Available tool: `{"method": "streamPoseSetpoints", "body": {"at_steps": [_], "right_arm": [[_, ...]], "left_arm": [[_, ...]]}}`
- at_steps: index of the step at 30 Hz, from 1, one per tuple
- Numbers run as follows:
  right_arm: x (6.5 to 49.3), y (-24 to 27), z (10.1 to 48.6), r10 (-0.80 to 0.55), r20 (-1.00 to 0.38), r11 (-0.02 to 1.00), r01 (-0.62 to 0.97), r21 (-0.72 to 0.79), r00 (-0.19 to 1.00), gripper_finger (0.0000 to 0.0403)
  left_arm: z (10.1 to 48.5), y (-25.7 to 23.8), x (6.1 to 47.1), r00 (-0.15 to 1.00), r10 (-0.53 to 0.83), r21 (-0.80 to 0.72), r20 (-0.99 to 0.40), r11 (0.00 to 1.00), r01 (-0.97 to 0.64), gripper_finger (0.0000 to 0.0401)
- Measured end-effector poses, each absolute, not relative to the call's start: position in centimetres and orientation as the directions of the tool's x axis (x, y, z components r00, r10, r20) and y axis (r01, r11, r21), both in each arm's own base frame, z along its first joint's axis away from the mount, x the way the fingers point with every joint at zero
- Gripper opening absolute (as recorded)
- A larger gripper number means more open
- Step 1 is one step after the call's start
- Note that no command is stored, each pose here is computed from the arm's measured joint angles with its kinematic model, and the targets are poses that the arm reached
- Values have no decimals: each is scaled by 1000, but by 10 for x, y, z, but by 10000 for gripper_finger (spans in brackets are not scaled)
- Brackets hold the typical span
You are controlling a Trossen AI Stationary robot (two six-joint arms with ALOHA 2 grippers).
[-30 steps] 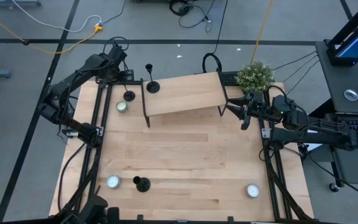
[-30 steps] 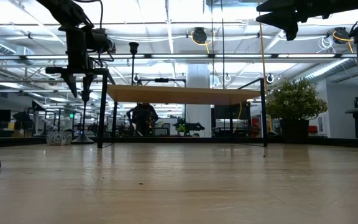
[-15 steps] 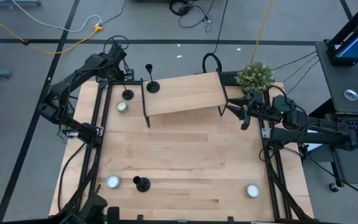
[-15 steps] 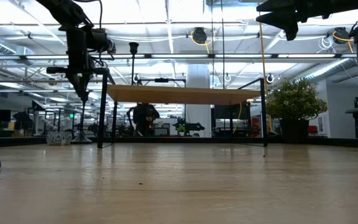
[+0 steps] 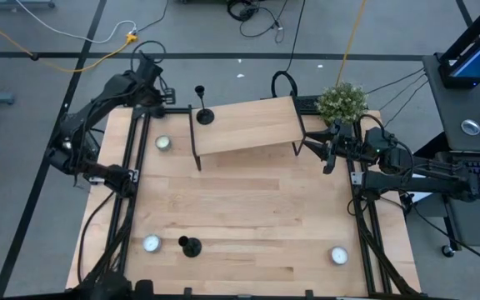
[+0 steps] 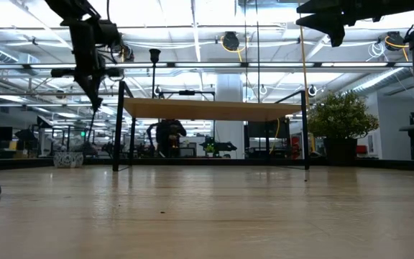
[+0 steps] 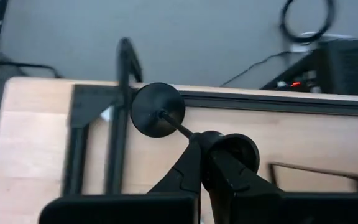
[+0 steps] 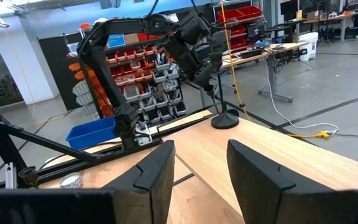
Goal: Pick & Place candle stick holders
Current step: Put the top candle holder on the shelf
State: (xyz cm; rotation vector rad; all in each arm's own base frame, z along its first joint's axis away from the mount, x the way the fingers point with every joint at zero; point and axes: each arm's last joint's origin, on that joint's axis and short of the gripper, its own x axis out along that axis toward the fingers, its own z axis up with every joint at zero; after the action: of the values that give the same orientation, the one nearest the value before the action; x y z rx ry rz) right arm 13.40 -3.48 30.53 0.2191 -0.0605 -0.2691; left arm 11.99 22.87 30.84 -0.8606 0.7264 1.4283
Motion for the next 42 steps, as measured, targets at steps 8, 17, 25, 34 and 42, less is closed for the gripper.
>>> {"method": "streamPoseSetpoints", "body": {"at_steps": [8, 17, 25, 34, 42], "right_arm": [[134, -35, 306, -272, 38, 941, 258, 220, 962, 139], [133, -35, 316, -272, 135, 947, 240, 213, 953, 139], [137, -35, 317, -261, 158, 953, 228, 197, 952, 139], [160, -37, 313, -139, 157, 982, 116, 148, 978, 139], [181, -40, 309, -78, 189, 995, 64, 80, 979, 139]], "left_arm": [[346, 203, 110, 155, 666, -203, -730, 5, -979, 5], [375, 161, 103, 270, 729, -303, -629, 90, -949, 5], [385, 109, 78, 294, 703, -311, -648, 108, -944, 5], [395, 71, 67, 531, 622, -466, -576, 285, -838, 5], [401, 49, 60, 630, 479, -530, -612, 343, -776, 5]]}}
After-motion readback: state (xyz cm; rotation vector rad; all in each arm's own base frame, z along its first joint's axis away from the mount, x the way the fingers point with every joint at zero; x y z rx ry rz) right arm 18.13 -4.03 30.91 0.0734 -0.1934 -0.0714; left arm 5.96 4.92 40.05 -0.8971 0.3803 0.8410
